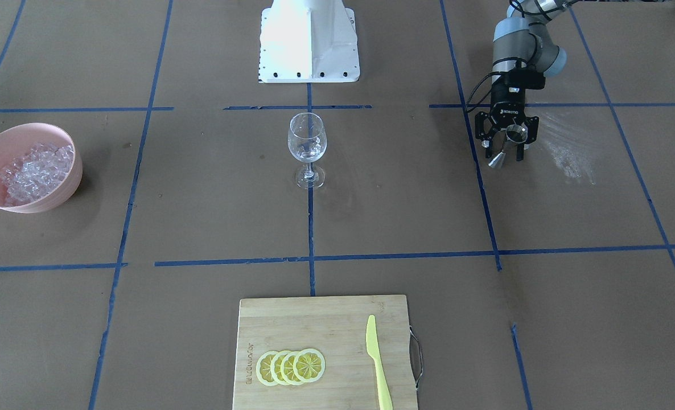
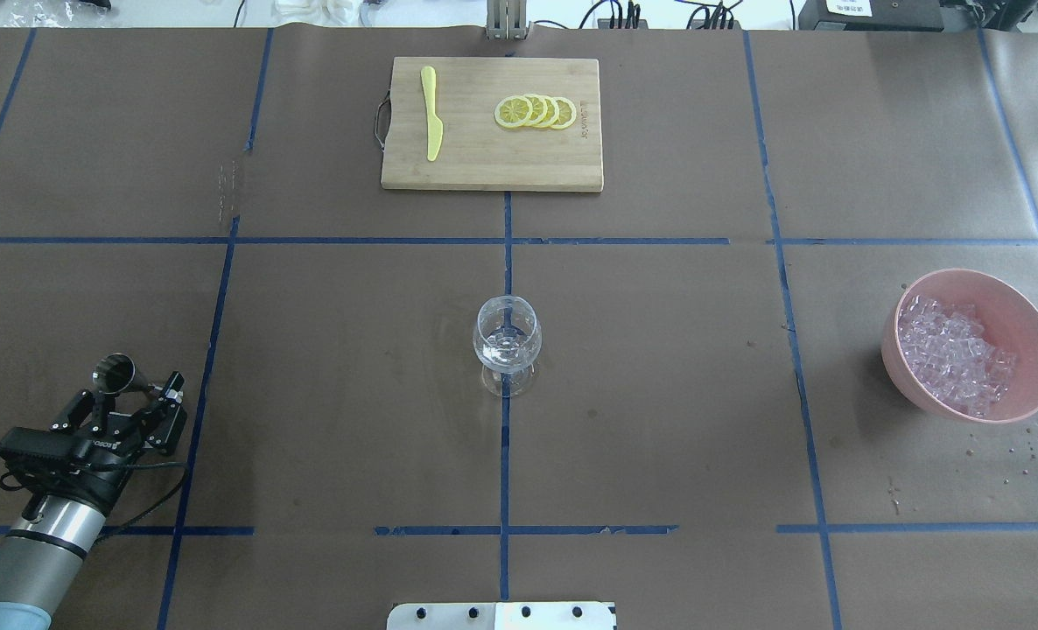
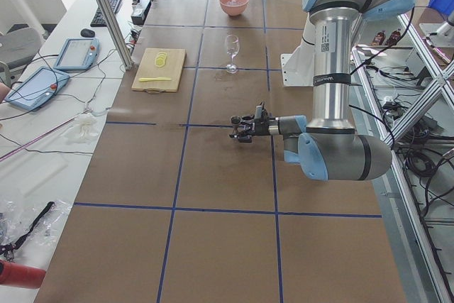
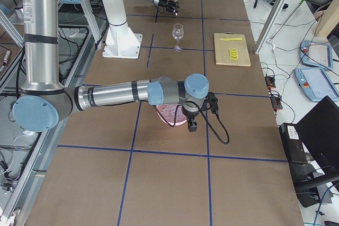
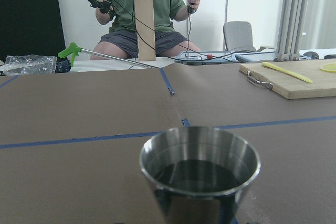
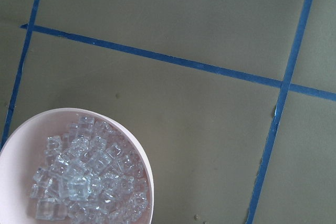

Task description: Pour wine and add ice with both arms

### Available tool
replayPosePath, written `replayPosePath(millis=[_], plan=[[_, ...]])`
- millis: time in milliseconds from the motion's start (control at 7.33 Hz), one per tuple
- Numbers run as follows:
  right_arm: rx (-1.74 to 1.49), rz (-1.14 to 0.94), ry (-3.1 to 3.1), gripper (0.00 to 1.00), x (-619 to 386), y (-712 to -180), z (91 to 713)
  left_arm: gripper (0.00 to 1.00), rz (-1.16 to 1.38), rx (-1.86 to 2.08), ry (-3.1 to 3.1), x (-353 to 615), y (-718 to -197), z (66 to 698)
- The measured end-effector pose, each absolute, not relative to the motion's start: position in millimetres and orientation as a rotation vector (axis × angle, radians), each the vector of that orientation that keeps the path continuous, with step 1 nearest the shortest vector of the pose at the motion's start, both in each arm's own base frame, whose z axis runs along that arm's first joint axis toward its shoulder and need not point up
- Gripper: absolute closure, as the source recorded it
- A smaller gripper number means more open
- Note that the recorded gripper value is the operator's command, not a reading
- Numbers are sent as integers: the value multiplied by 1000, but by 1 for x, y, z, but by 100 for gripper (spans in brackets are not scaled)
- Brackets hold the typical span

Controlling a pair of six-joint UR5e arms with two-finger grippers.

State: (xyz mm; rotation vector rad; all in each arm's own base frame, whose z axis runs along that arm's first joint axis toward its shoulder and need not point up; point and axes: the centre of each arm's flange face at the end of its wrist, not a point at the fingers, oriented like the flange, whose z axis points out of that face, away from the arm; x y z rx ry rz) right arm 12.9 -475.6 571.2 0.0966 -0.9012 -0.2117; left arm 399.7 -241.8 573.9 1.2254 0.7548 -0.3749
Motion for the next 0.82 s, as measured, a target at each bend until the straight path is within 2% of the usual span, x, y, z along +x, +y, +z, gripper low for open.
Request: replayPosePath(millis=[136, 818], plan=[[96, -211, -901, 0, 13, -476, 571, 100, -376, 1224, 758, 399, -242, 574], [109, -208, -901, 0, 12, -481, 562, 100, -408, 1241, 810, 378, -256, 562]])
